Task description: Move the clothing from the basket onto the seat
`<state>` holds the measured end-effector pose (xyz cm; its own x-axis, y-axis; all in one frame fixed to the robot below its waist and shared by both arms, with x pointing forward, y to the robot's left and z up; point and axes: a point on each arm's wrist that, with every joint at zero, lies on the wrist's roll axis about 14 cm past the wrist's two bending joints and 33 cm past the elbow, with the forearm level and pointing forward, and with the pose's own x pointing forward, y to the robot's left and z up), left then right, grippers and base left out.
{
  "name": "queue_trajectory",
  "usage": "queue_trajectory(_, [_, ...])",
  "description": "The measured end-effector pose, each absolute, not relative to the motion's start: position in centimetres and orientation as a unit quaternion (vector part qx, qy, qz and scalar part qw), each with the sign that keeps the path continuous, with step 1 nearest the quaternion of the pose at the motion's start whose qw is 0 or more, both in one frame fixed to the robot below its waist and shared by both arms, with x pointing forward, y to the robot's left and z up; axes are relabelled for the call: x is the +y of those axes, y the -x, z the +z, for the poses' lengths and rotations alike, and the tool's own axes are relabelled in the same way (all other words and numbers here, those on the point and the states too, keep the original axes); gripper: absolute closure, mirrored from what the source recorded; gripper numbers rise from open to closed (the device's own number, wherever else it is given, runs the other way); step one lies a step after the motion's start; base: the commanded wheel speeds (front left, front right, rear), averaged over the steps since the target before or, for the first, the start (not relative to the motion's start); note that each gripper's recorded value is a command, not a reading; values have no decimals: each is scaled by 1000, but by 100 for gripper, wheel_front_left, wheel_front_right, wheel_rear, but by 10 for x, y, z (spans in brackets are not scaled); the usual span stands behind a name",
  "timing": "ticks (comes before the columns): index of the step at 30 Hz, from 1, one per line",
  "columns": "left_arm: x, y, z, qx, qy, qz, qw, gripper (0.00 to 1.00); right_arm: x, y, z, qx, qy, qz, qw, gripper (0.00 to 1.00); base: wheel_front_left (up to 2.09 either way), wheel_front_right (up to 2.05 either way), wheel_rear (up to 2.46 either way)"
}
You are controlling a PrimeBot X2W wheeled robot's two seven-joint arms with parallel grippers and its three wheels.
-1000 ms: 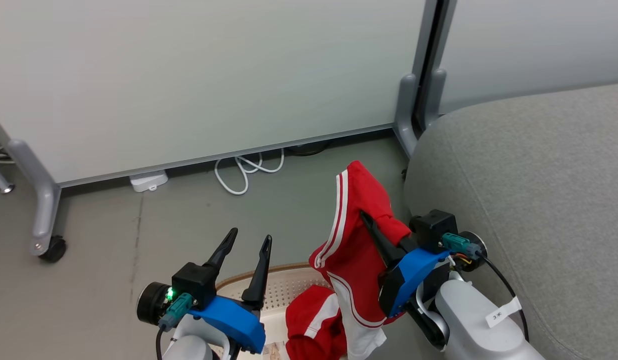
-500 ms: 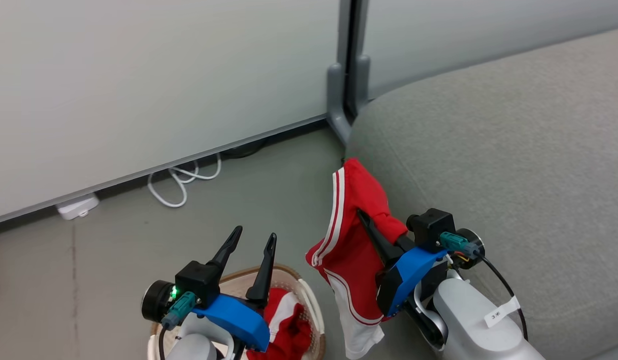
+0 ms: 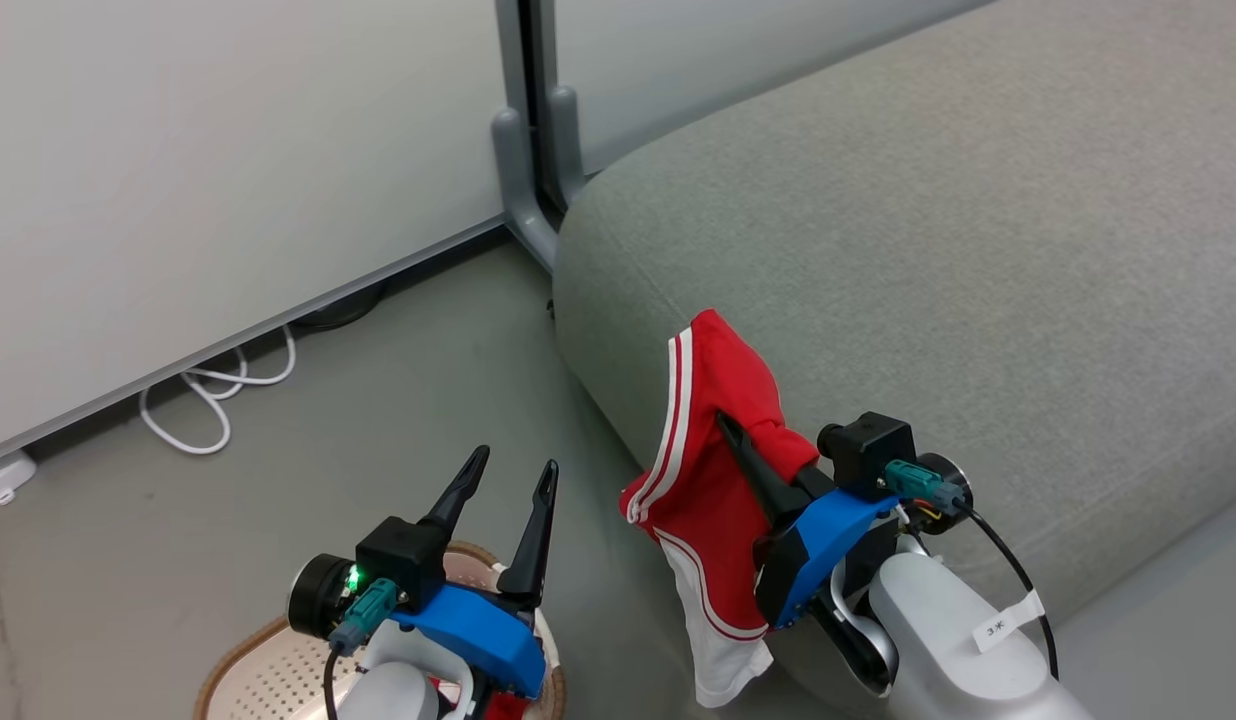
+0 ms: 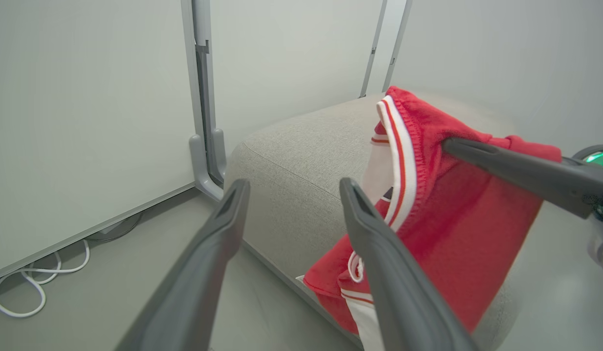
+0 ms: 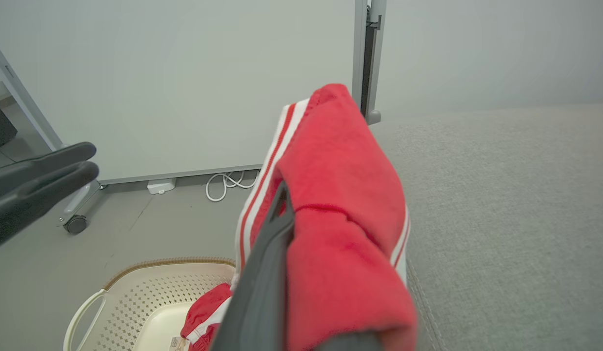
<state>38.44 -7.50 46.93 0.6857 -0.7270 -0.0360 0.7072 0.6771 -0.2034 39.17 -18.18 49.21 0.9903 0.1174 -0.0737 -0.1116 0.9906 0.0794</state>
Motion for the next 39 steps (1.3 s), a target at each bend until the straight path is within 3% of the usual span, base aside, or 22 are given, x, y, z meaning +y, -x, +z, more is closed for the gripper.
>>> queue_trajectory(26, [-108,-386,456,69,87,-442,890,0,-214,-382,478,56,-45,7,997,100,0,0,0])
queue_trajectory(32, [-105,-398,451,66,88,-441,891,0,-238,-413,505,26,-35,-16,999,100,0,0,0])
queue_trajectory(39, [-98,-423,441,54,88,-438,893,0,-302,-464,552,-20,9,-76,997,100,0,0,0])
